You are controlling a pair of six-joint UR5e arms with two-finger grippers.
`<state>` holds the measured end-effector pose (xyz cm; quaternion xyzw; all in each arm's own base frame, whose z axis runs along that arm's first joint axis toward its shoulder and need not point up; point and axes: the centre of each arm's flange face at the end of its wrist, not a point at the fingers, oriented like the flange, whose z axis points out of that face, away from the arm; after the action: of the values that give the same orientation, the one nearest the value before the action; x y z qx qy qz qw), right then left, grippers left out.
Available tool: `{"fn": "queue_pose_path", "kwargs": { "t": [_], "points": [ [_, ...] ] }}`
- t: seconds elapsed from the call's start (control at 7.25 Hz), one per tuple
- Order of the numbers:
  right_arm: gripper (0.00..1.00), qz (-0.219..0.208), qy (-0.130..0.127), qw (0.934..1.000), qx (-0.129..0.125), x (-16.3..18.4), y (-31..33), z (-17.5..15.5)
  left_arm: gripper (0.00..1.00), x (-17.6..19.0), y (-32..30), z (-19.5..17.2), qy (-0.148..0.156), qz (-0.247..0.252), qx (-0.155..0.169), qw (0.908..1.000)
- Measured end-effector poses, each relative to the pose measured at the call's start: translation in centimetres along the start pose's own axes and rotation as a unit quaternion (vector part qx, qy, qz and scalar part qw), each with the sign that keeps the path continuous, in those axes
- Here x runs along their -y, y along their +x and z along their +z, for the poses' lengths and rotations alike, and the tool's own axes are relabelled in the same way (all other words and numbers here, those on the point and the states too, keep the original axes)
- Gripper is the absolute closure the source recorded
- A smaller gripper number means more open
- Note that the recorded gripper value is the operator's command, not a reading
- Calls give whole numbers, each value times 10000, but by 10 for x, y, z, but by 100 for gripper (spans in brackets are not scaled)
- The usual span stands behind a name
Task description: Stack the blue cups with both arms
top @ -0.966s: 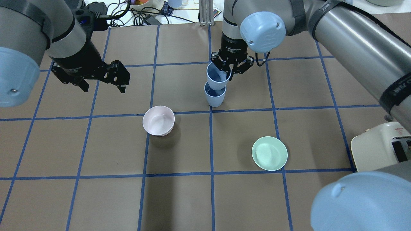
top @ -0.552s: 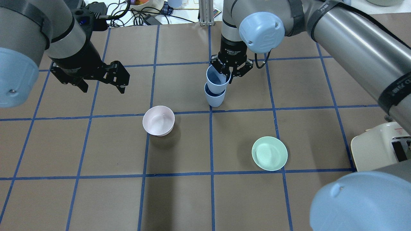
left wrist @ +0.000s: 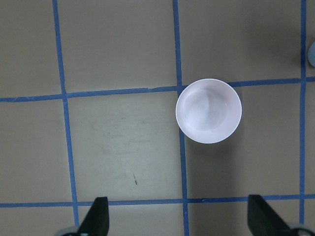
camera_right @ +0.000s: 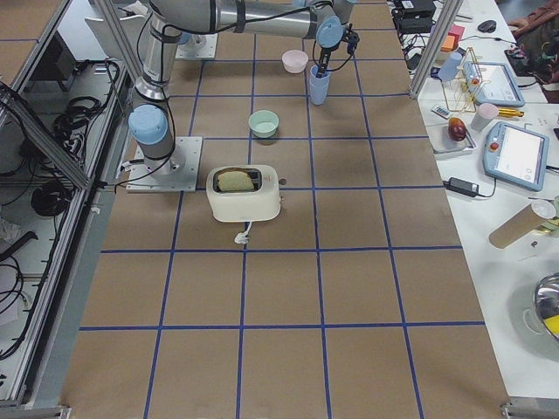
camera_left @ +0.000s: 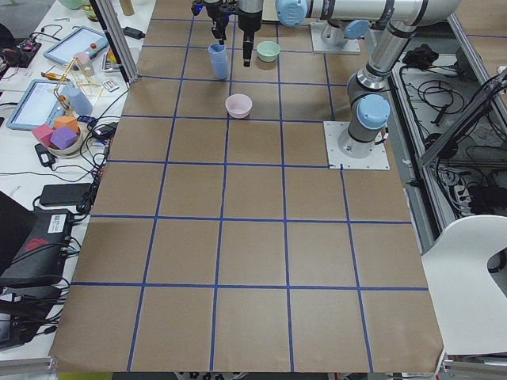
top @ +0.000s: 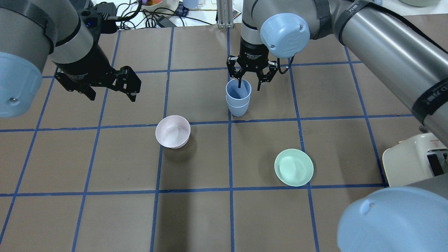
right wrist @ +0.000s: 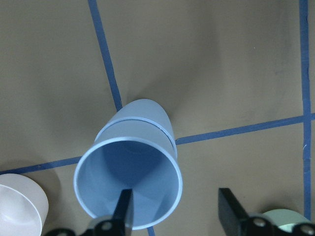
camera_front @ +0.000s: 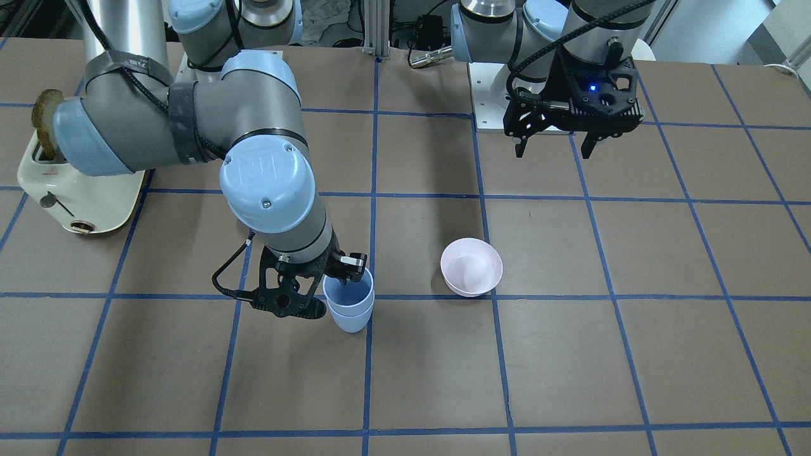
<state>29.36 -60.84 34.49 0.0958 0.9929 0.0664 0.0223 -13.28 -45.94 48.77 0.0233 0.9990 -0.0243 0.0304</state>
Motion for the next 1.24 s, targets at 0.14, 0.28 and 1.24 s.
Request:
{"fn": "queue_pose_path", "kwargs": {
  "t": [0.14, 0.28, 1.24],
  "points": [
    [0, -8, 86, 10000, -11, 1, 7, -10, 0, 0, 0, 0, -1, 0, 0, 10000],
    [0, -10, 211, 9998, 2, 0, 19, -27, 0, 0, 0, 0, 0, 0, 0, 10000],
    [0, -609, 535, 9967, -68, -30, 147, -122, 0, 0, 0, 0, 2, 0, 0, 10000]
  ]
}}
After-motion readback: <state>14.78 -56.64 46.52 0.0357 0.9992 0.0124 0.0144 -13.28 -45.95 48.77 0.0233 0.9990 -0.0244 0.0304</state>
